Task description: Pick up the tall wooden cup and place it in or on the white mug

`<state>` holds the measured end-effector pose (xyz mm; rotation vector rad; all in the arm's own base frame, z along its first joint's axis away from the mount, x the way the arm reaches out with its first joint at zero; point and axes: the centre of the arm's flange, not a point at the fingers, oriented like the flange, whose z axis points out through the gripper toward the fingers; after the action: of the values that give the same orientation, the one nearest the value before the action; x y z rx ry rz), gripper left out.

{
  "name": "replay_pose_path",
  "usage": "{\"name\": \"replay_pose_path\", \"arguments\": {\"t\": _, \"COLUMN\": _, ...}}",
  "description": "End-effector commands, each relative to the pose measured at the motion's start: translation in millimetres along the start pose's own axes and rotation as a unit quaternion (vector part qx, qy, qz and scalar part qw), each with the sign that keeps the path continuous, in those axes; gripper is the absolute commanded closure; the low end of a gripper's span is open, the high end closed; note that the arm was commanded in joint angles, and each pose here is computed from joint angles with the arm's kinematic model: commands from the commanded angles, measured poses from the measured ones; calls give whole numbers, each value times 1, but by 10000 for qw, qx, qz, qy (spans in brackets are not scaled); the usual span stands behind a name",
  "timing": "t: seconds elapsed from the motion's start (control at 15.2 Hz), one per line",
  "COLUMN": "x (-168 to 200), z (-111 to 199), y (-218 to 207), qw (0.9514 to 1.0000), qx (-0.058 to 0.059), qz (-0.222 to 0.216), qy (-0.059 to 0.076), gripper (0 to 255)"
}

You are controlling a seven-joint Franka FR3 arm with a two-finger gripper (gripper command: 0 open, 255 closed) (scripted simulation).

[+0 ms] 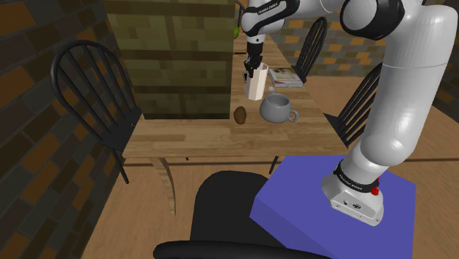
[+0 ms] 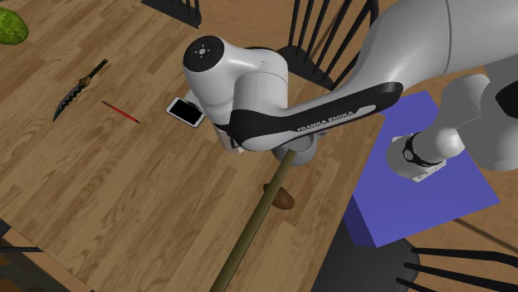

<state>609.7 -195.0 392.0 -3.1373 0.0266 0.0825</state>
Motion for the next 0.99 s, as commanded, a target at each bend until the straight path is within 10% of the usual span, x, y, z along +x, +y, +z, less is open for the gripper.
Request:
{"name": "replay_pose_path", "arguments": {"t": 0.0, "x": 0, "z": 0, "y": 0, "qw": 10000, "qx": 0, "qz": 1, "qy": -3, "gripper": 255}}
{"name": "replay_pose_path", "arguments": {"t": 0.92, "x": -3, "z": -47, "y": 0, "qw": 10000, "qx": 0, "qz": 1, "qy": -2, "gripper": 255}}
